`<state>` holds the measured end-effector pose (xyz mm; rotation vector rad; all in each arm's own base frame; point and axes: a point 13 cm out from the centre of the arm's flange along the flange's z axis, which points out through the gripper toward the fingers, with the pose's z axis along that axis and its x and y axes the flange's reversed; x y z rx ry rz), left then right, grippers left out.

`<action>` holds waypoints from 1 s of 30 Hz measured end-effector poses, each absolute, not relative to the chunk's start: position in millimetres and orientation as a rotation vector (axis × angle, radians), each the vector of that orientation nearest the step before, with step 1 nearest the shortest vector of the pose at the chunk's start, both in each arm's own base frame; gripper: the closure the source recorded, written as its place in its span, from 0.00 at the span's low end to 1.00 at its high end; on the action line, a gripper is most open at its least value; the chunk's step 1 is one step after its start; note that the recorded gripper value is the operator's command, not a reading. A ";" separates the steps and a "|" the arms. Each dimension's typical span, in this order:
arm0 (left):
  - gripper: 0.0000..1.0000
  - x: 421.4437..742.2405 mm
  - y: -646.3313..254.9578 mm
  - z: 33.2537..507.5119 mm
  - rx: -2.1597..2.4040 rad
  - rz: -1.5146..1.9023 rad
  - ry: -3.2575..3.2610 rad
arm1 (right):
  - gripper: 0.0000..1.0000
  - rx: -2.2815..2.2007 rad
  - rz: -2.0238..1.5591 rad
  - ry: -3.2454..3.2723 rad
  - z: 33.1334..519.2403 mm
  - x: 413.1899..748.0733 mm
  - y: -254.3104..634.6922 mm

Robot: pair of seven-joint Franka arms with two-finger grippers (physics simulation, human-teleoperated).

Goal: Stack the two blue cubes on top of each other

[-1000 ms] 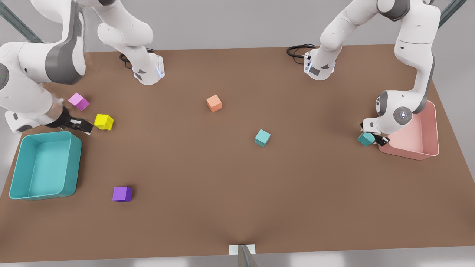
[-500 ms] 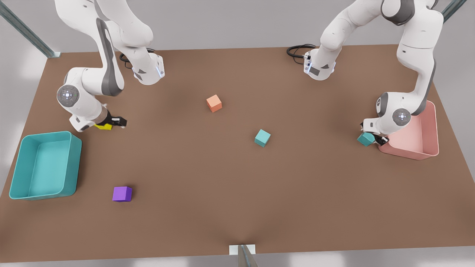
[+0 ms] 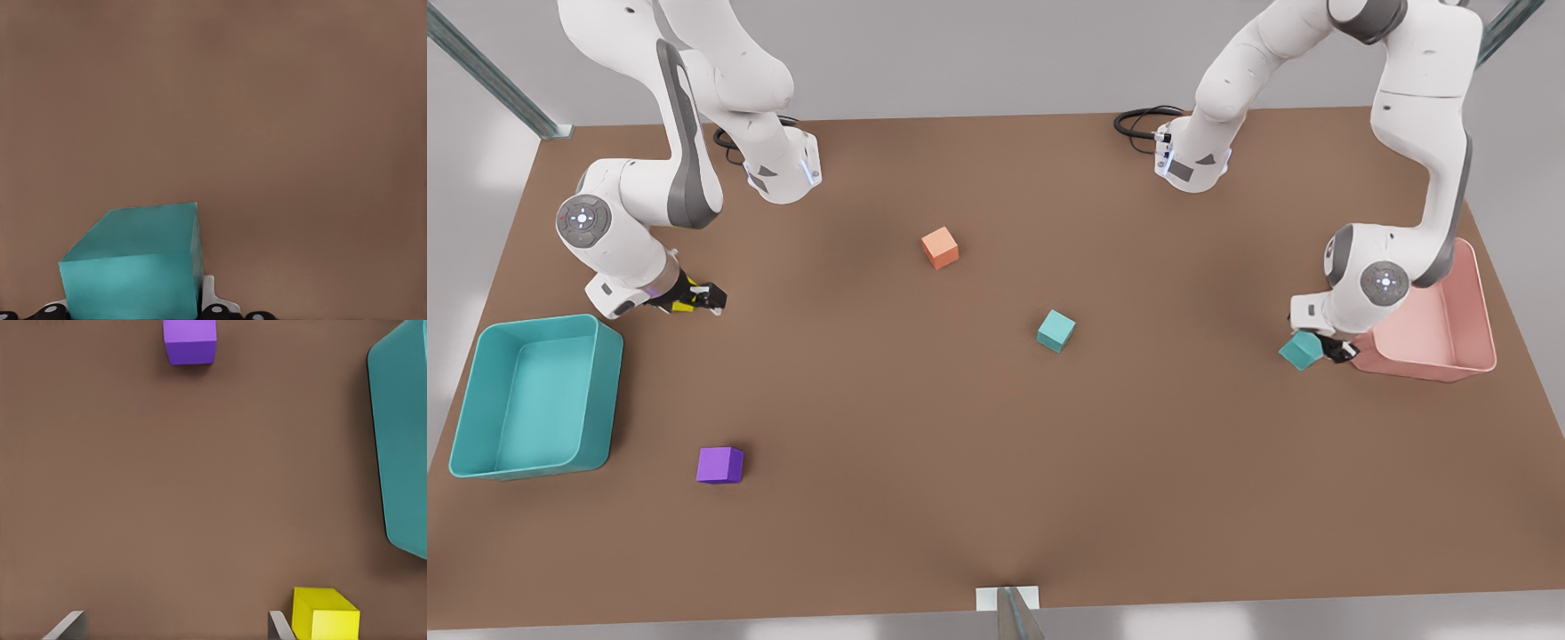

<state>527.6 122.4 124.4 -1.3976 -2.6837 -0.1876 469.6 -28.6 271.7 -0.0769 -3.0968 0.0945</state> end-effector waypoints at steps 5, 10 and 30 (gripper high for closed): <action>0.39 552.9 9.4 167.3 -1.433 -0.095 -2.698 | 0.00 -0.063 0.094 -3.096 271.3 469.5 -28.2; 0.39 515.8 -166.7 182.8 -1.569 -0.020 -2.609 | 0.00 -0.060 0.095 -3.101 277.1 472.6 -29.7; 0.39 458.6 -379.3 163.6 -0.886 -0.047 -2.908 | 0.00 -0.057 0.094 -3.088 280.4 471.6 -34.8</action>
